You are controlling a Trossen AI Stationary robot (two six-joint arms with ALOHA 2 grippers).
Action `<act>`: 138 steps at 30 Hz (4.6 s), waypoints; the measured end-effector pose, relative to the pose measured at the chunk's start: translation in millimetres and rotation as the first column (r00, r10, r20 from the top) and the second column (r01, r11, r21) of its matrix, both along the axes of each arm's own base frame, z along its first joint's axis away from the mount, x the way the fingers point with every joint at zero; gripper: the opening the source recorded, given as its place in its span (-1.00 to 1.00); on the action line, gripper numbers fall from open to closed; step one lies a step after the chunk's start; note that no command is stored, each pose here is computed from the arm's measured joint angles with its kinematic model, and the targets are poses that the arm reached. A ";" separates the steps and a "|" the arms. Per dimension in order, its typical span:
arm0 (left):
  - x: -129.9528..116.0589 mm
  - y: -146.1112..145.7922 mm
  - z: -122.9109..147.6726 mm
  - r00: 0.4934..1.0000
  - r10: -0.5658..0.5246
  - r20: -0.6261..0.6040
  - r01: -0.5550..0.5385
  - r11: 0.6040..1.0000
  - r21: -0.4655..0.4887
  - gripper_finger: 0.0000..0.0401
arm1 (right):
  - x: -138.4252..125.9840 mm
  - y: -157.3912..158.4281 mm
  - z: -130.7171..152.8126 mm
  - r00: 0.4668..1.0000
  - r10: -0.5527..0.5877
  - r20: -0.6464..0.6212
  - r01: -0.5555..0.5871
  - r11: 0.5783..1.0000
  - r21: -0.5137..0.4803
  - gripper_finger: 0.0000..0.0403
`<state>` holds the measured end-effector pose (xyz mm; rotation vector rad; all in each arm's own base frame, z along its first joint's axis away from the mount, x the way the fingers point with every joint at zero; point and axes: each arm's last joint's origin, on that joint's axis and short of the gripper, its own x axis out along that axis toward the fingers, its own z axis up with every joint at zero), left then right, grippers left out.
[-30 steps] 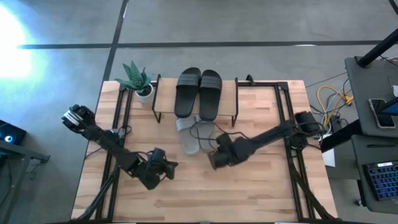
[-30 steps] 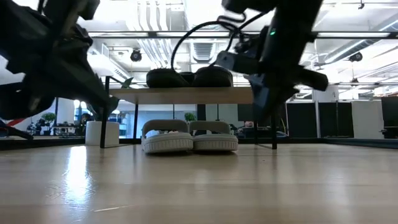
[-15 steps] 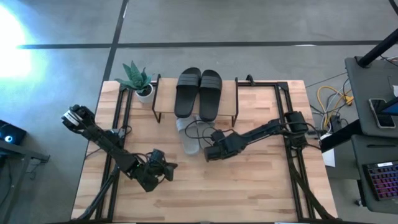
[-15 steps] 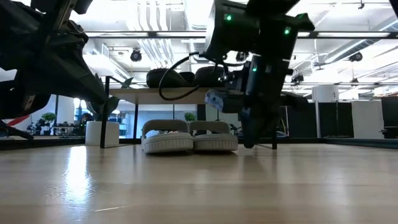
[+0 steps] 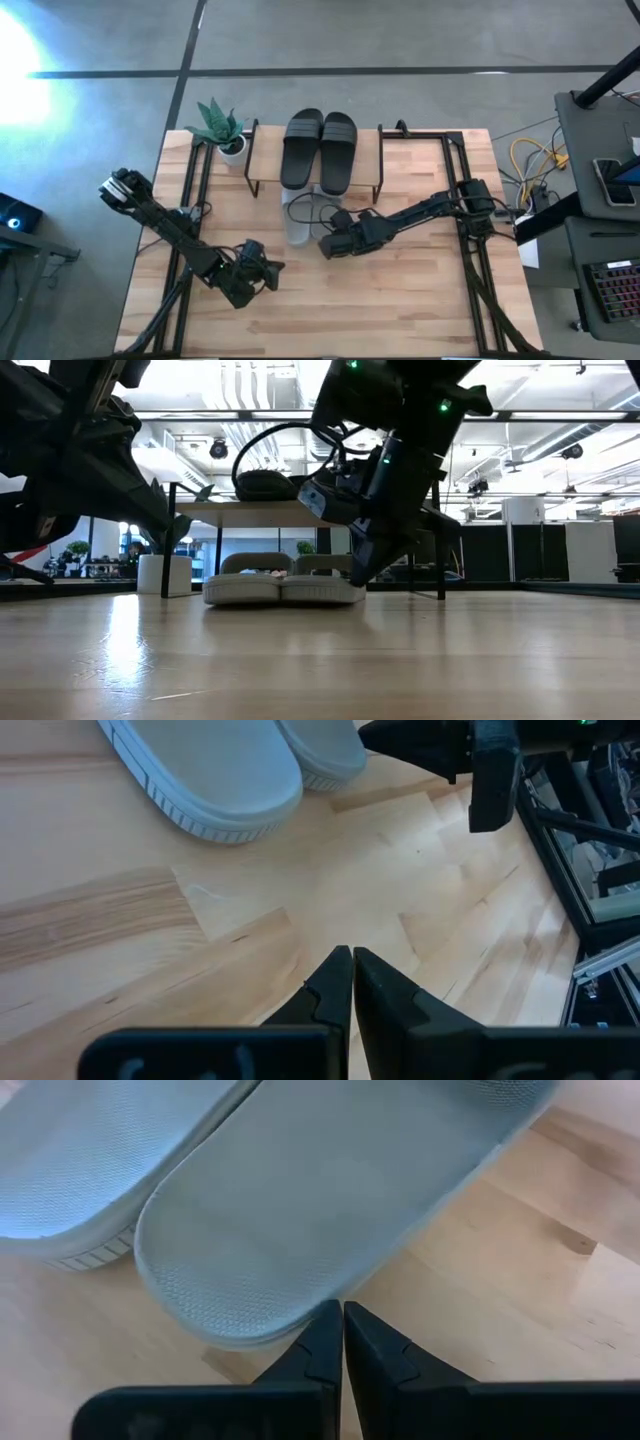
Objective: Pick and place slides into the shelf
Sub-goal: Put the gray slippers under the shelf
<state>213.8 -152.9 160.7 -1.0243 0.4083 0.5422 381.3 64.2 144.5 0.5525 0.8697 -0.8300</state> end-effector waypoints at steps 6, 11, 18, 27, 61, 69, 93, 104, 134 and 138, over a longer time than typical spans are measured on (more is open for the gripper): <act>0.0 0.0 0.0 1.000 0.000 0.000 0.000 1.000 0.000 -1.00 | -3.9 2.5 1.3 1.000 0.004 -0.028 -0.004 1.000 -0.008 -0.96; -0.4 0.3 -0.6 1.000 0.000 -0.002 0.000 1.000 0.001 -1.00 | -6.4 9.7 6.3 0.999 0.026 -0.021 -0.027 1.000 -0.010 -0.96; 0.6 0.1 -0.1 1.000 -0.025 -0.010 0.025 0.999 0.037 -1.00 | -16.3 39.1 20.9 0.996 0.091 0.022 -0.091 0.996 0.003 -0.96; 14.6 -1.7 -13.9 0.991 -0.078 -0.105 0.098 0.975 0.202 -1.00 | -44.9 95.7 47.9 0.980 0.069 0.188 -0.074 0.997 0.020 -0.96; 77.8 88.2 -28.8 0.903 -0.024 -0.428 0.220 0.882 0.417 -1.00 | -103.7 118.7 106.1 0.926 0.011 0.378 0.023 0.996 -0.084 -0.96; 81.6 116.5 -28.7 0.886 0.068 -0.458 0.186 0.853 0.487 -1.00 | -104.0 118.6 106.0 0.927 0.012 0.375 0.022 0.996 -0.086 -0.96; 5.4 -23.3 49.0 0.953 -0.291 -0.085 0.302 0.893 0.334 -1.00 | -78.6 95.3 63.0 0.919 -0.136 0.370 0.003 0.941 0.338 -0.96; -45.0 -56.8 48.3 0.945 -0.327 0.013 0.315 0.920 0.234 -1.00 | -36.4 66.6 11.5 0.870 -0.146 0.470 -0.044 0.928 0.370 -0.96; -47.9 -54.0 44.7 0.949 -0.315 -0.004 0.301 0.903 0.307 -1.00 | 25.1 0.1 -4.3 0.959 -0.172 0.226 0.220 0.953 -0.207 -0.96; -47.9 -53.7 44.3 0.949 -0.314 -0.005 0.300 0.903 0.307 -1.00 | 25.9 -4.8 -3.0 0.958 -0.180 0.221 0.223 0.956 -0.189 -0.96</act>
